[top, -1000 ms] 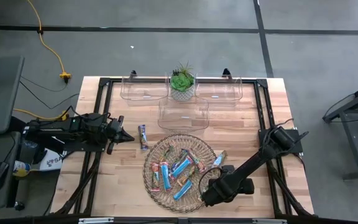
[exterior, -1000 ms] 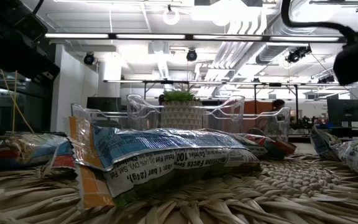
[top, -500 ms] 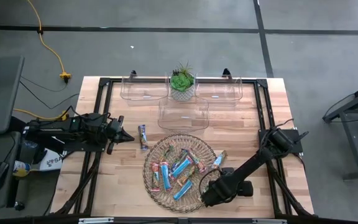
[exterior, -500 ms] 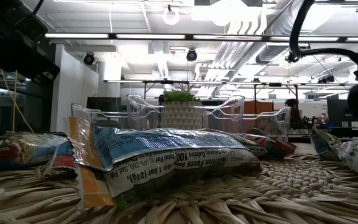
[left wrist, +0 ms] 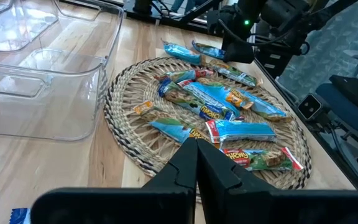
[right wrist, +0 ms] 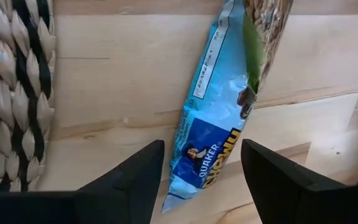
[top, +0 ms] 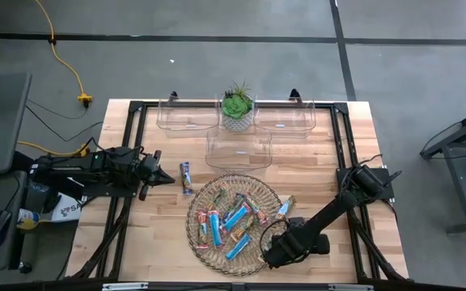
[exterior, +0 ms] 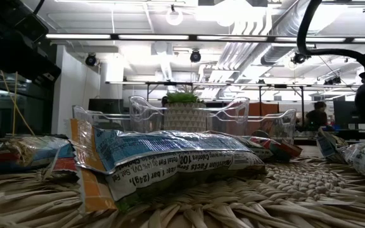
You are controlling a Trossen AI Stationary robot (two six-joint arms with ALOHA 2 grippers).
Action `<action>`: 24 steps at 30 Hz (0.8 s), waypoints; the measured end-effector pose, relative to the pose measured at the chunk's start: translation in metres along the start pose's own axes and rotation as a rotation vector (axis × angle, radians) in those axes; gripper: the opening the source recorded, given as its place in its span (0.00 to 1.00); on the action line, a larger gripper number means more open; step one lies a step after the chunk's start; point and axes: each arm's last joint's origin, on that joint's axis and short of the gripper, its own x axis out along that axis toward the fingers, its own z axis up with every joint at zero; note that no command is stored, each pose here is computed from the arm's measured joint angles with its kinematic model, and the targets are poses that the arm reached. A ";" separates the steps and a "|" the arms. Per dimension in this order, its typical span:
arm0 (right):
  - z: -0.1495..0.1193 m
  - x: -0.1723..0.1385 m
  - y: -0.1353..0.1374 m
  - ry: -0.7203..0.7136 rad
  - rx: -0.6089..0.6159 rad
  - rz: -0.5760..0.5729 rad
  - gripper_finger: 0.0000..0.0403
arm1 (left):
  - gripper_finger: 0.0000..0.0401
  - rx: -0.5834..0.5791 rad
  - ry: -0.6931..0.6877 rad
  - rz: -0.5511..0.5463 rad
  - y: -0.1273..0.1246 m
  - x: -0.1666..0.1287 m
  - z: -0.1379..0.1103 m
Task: Pick and place Granola Bars by type
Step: Put the blue granola bar into the top right transparent bin
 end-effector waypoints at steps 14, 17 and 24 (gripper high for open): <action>-0.004 0.002 0.000 0.007 -0.022 0.019 0.35 | 0.00 0.000 -0.001 0.004 0.000 0.000 0.000; -0.004 0.002 0.000 0.010 -0.025 0.021 0.32 | 0.00 0.000 -0.001 0.004 0.000 0.000 0.000; -0.005 0.003 0.001 0.019 -0.032 0.028 0.23 | 0.00 0.000 -0.001 0.003 0.000 0.000 0.000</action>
